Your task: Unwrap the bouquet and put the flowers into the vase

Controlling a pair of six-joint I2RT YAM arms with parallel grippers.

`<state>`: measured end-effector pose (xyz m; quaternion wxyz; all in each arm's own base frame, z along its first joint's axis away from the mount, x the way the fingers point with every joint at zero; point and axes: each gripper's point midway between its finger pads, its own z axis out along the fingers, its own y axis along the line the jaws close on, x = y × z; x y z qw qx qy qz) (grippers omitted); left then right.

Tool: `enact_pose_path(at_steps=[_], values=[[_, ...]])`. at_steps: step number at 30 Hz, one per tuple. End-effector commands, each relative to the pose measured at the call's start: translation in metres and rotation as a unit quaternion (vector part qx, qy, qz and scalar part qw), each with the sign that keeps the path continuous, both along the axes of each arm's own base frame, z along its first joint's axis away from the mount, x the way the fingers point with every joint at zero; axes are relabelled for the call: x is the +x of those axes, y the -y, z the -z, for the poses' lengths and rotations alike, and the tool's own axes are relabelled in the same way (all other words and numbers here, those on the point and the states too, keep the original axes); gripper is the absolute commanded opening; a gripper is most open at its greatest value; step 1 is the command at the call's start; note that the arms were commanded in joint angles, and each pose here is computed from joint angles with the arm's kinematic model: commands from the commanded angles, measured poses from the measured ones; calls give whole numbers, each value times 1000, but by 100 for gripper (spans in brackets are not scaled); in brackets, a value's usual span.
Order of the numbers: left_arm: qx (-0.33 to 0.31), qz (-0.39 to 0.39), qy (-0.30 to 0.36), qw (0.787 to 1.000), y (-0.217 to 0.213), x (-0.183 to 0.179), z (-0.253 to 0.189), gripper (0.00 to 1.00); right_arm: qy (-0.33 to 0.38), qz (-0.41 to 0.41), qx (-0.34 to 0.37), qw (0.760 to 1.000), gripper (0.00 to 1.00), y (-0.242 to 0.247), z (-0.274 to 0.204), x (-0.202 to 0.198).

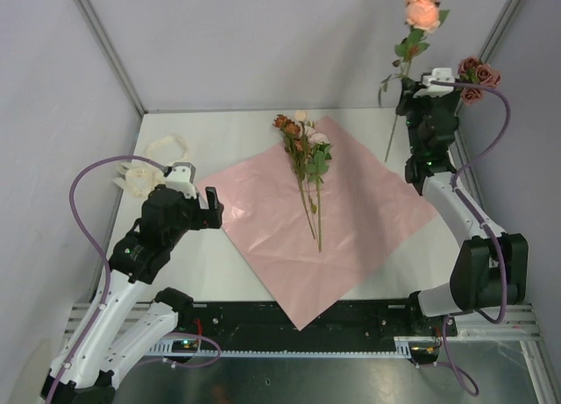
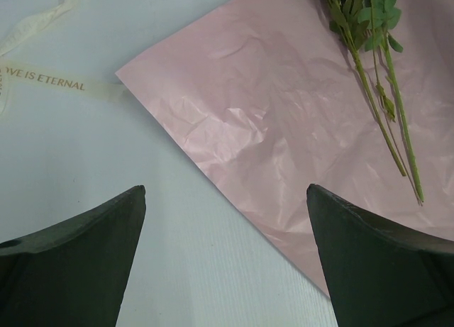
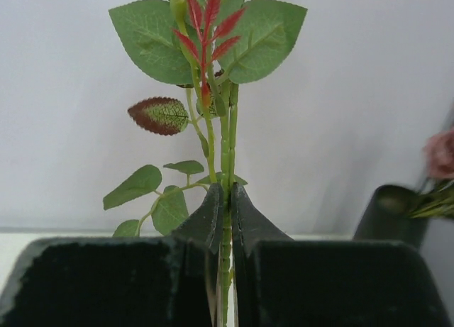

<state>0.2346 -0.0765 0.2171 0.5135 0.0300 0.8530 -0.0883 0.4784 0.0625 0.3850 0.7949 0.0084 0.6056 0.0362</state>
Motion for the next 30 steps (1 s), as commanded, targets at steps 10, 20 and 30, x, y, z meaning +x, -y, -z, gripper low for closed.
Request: enact_pose_path(at_steps=[10,20,30], values=[[12,1,0,1000,-1,4,3,100,261,29,-140,955,0,98,-110,8],[23,-10,-8,1000,-5,7,8,100,295,41,-180,938,0,142,-135,59],[30,-16,-13,999,-7,8,12,100,287,41,-167,942,0,156,-138,114]])
